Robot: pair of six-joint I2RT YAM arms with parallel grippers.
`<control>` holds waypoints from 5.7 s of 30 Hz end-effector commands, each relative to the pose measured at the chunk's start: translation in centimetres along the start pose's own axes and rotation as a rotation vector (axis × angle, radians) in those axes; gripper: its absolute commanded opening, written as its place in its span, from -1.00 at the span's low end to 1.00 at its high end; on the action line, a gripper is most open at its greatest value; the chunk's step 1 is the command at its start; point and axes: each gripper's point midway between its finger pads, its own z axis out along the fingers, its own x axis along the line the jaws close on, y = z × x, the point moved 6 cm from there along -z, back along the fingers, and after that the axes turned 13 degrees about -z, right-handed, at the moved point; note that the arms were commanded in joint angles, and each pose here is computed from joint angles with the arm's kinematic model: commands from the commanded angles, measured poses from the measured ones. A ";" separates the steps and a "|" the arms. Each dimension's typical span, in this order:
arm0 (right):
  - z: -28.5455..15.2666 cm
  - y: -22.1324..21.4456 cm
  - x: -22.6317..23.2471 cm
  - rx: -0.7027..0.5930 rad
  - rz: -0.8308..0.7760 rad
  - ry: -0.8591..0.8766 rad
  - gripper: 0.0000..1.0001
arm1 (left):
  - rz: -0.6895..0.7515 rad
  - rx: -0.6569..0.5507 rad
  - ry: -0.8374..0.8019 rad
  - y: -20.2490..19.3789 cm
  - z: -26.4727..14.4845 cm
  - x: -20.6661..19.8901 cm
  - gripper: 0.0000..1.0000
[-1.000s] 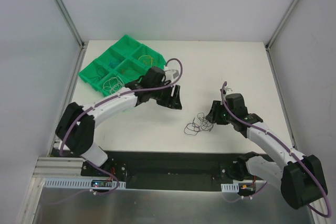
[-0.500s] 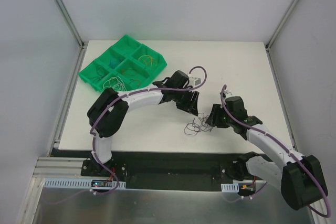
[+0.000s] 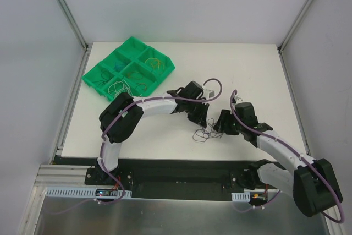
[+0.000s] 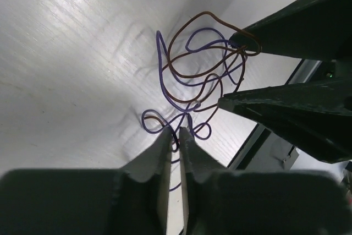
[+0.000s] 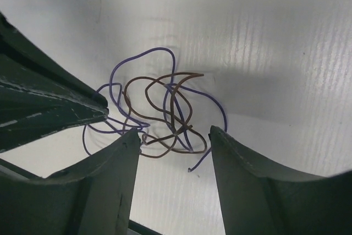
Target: Untangle the cables
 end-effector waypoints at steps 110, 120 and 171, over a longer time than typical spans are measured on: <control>-2.1 3.4 2.2 -0.065 -0.017 0.048 0.41 | 0.383 -0.289 -0.263 1.4 -16.1 -11.5 -1.00; -3.7 5.5 4.2 -0.244 -0.069 0.180 0.47 | 0.368 -0.272 -0.320 1.4 -16.7 -12.7 -1.00; -5.4 7.8 6.4 -0.403 -0.210 0.433 0.53 | 0.520 -0.706 -0.378 -0.4 -31.6 -18.5 -1.00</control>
